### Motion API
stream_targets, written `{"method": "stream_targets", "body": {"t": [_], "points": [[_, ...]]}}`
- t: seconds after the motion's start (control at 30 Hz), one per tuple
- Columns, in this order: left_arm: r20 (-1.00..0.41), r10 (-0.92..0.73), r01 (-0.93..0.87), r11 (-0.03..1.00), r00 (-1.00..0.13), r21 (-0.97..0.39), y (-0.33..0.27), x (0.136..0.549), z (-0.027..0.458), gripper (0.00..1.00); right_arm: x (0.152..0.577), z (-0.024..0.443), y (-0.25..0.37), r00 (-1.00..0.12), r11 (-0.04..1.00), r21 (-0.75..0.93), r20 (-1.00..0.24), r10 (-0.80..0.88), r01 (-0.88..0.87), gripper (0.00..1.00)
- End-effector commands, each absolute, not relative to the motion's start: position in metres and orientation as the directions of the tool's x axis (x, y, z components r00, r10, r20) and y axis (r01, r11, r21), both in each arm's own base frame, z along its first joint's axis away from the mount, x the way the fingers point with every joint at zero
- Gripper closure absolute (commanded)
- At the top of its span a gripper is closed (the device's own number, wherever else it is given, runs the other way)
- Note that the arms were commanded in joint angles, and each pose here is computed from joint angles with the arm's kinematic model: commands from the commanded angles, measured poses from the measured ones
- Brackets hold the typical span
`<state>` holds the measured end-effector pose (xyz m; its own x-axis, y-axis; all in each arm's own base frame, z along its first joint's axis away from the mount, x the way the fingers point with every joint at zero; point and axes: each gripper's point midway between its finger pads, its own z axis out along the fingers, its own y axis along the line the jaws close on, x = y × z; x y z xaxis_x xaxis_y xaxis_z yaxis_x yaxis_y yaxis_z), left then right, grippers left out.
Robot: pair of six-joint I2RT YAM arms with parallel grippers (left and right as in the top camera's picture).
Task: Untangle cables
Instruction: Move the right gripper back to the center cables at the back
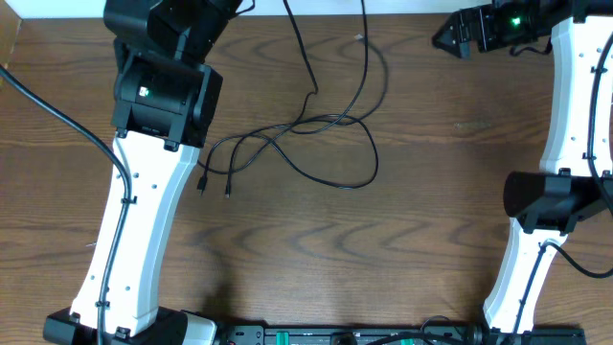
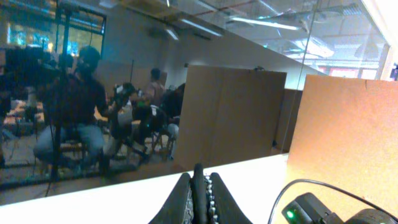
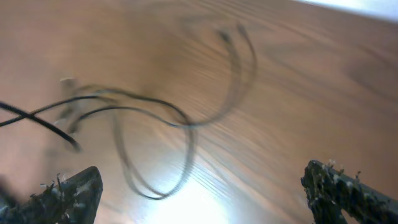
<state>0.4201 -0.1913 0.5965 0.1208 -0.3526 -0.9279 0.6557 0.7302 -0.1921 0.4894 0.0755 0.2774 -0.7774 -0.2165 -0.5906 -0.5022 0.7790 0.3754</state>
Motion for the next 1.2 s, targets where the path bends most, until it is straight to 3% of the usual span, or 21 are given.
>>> {"method": "stream_targets", "body": {"t": [0.0,0.33,0.5,0.7,0.87,1.17], "points": [[-0.924,-0.365,0.684,0.704,0.117,-0.192,-0.197,0.408,0.605,0.92,0.473,0.321,0.121,-0.555,0.483,0.393,-0.792,-0.255,-0.783,0.01],[-0.934,-0.358,0.742,0.627,0.004,-0.238,-0.237,0.392,0.589,0.93,0.471,0.369,0.191,-0.225,0.223,0.176,-0.950,-0.216,-0.959,0.01],[-0.918,-0.388,0.792,0.531,-0.087,-0.300,-0.248,0.377,0.589,0.93,0.463,0.392,0.205,-0.128,0.118,0.112,-0.981,-0.144,-0.987,0.01],[-0.910,-0.400,0.791,0.521,-0.106,-0.321,-0.247,0.375,0.590,0.92,0.446,0.404,0.210,-0.125,0.012,0.125,-0.989,-0.078,-0.992,0.03],[-0.910,-0.402,0.783,0.533,-0.100,-0.321,-0.242,0.379,0.590,0.93,0.435,0.399,0.222,-0.174,-0.018,0.176,-0.981,-0.089,-0.984,0.07],[-0.892,-0.432,0.763,0.532,-0.130,-0.368,-0.232,0.385,0.590,0.92,0.391,0.390,0.278,-0.182,-0.159,0.202,-0.975,-0.131,-0.966,0.11]]}}
